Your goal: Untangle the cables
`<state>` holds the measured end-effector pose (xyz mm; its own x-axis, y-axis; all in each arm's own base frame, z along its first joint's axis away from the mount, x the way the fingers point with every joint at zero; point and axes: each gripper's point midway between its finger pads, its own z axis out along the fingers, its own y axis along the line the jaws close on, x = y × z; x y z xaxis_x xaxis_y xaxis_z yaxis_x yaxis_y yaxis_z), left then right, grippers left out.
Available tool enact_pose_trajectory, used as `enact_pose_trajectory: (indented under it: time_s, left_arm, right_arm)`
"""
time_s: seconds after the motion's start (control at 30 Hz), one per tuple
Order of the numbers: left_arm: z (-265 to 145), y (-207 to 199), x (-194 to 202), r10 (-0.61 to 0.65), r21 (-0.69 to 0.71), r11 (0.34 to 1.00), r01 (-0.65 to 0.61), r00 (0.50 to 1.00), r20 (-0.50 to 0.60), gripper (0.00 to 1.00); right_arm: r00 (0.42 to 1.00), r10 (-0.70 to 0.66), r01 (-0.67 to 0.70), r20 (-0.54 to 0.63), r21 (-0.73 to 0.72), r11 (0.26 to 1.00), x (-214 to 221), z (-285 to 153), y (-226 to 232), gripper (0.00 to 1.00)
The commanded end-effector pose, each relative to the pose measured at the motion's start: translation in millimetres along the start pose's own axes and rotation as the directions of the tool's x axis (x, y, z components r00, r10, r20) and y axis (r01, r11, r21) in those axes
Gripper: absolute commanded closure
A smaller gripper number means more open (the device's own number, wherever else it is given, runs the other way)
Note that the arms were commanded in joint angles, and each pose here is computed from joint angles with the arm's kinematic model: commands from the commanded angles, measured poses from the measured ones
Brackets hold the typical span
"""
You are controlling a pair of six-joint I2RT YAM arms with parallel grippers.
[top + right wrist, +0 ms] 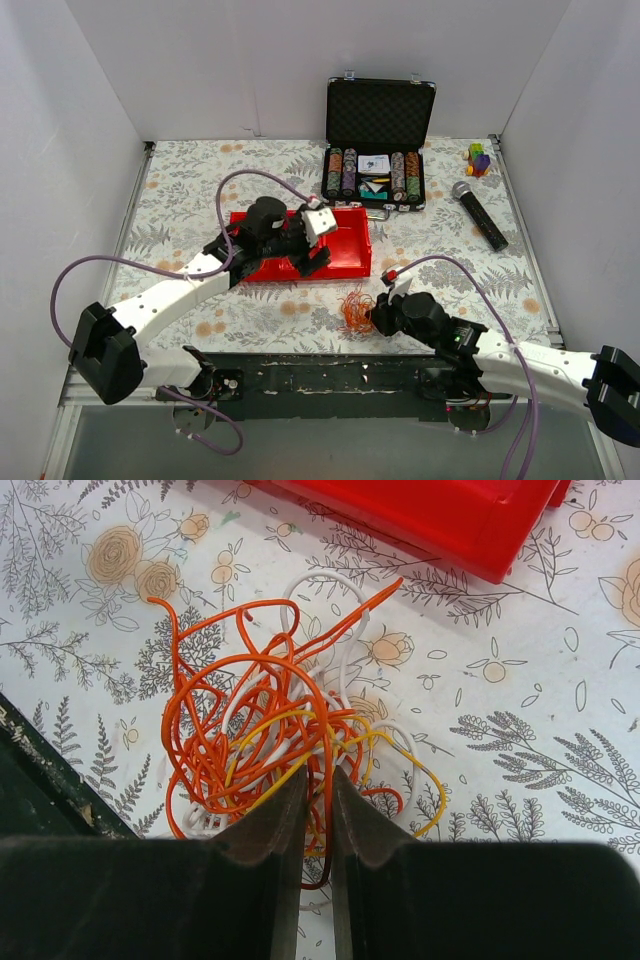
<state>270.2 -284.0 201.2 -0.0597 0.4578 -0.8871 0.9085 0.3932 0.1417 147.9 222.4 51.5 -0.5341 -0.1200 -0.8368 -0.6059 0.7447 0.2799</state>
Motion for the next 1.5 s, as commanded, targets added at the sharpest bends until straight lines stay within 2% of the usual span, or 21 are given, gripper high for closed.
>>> enact_pose_trajectory:
  time_s: [0.0, 0.17, 0.37, 0.63, 0.7, 0.83, 0.9, 1.0, 1.1, 1.23, 1.33, 1.47]
  left_arm:
    - [5.4, -68.3, 8.1, 0.042, 0.261, 0.964, -0.049, 0.999, 0.033, 0.3]
    - [23.7, -107.5, 18.6, 0.025, 0.402, 0.915, -0.023, 1.0, 0.0, 0.3]
    - [45.4, -120.3, 19.4, -0.007, 0.447, 0.894, 0.008, 1.0, -0.005, 0.31]
    - [61.8, -126.8, 20.9, -0.023, 0.462, 0.887, 0.028, 1.0, -0.018, 0.37]
    - [65.6, -129.1, 19.2, -0.022, 0.47, 0.882, 0.028, 1.0, -0.018, 0.42]
    - [73.2, -129.7, 16.4, -0.013, 0.47, 0.883, 0.016, 1.0, -0.01, 0.66]
    - [75.8, -129.3, 14.4, -0.009, 0.465, 0.885, 0.011, 1.0, -0.007, 0.75]
    - [77.4, -130.7, 15.8, -0.001, 0.464, 0.886, 0.006, 1.0, -0.011, 0.76]
    - [76.7, -131.3, 21.2, 0.01, 0.464, 0.886, 0.001, 1.0, -0.022, 0.69]
    - [74.5, -131.5, 28.4, 0.028, 0.459, 0.888, -0.009, 0.999, -0.034, 0.69]
    - [73.8, -130.5, 32.4, 0.043, 0.453, 0.891, -0.024, 0.999, -0.033, 0.77]
    - [75.3, -122.7, 29.2, 0.069, 0.416, 0.908, -0.056, 0.997, -0.017, 0.99]
  right_arm:
    - [0.999, 0.012, -0.012, 0.031, 0.0, 1.0, -6.6, -0.3, 0.4, 0.78]
    - [0.999, 0.007, -0.007, 0.039, -0.001, 1.0, -8.4, -1.4, 0.5, 0.79]
    - [0.999, 0.011, -0.01, 0.048, -0.01, 1.0, -9.1, -4.0, 1.3, 0.79]
    - [0.998, 0.008, -0.007, 0.056, -0.022, 1.0, -10.0, -4.7, 2.8, 0.79]
    - [0.998, 0.007, -0.006, 0.057, -0.023, 1.0, -9.6, -4.5, 2.6, 0.79]
    - [0.998, 0.008, -0.006, 0.06, -0.027, 1.0, -10.4, -4.5, 3.6, 0.79]
    - [0.998, 0.006, -0.004, 0.057, -0.027, 1.0, -9.3, -4.4, 3.3, 0.79]
    - [0.998, 0.005, -0.003, 0.061, -0.03, 1.0, -10.2, -4.4, 4.0, 0.79]
    - [0.998, 0.004, -0.002, 0.061, -0.034, 0.999, -10.7, -4.4, 4.7, 0.79]
    - [0.998, 0.005, -0.002, 0.064, -0.035, 0.999, -11.8, -4.4, 5.2, 0.79]
    - [0.998, 0.006, -0.004, 0.066, -0.034, 0.999, -12.6, -4.3, 5.4, 0.79]
    - [0.998, 0.006, -0.004, 0.063, -0.033, 0.999, -13.3, -3.5, 5.8, 0.79]
